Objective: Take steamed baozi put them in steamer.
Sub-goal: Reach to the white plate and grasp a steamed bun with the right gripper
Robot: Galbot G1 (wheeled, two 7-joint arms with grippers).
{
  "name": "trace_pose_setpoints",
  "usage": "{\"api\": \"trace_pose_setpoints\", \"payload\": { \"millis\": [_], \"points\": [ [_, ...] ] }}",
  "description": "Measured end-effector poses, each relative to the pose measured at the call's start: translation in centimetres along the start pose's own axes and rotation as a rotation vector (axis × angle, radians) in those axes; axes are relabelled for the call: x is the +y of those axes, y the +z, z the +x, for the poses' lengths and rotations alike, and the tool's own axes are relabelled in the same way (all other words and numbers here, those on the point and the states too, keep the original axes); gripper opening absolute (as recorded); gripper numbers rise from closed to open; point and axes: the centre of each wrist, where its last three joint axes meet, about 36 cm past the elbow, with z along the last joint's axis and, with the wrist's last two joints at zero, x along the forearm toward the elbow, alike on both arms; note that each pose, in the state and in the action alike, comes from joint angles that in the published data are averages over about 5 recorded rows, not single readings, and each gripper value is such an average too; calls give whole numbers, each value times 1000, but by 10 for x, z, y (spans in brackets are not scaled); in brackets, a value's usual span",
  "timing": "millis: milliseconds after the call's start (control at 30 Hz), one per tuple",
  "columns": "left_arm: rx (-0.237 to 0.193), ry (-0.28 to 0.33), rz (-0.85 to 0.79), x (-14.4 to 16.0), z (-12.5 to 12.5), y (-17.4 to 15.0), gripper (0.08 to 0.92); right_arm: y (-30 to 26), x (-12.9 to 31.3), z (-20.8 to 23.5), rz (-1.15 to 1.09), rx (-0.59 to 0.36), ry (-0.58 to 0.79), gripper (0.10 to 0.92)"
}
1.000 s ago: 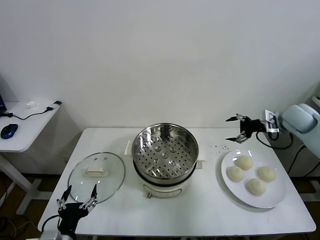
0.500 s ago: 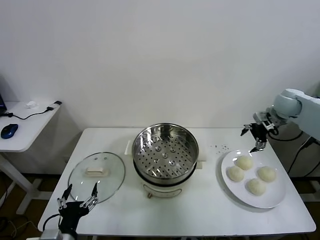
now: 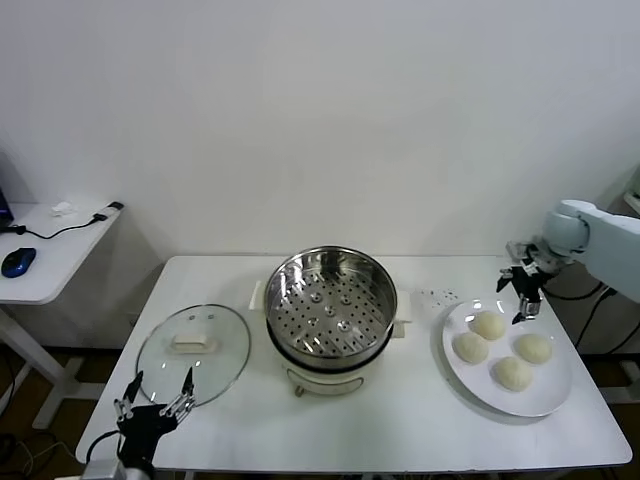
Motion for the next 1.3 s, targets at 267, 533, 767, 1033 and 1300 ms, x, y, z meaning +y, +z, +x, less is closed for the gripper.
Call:
{"api": "trace_pose_setpoints", "payload": {
  "millis": [267, 533, 767, 1033, 1300],
  "points": [
    [9, -8, -10, 0, 0, 5, 823, 1, -1, -38, -48, -31, 10, 823],
    [13, -11, -13, 0, -1, 8, 823, 6, 0, -56, -88, -36, 10, 823],
    [11, -12, -12, 0, -4, 8, 823, 11, 4, -65, -111, -33, 9, 807],
    [8, -13, -11, 1, -7, 8, 823, 12, 5, -67, -127, -35, 27, 667],
    [3, -11, -11, 1, -8, 6, 823, 9, 2, -53, -108, -51, 39, 662]
  ]
}}
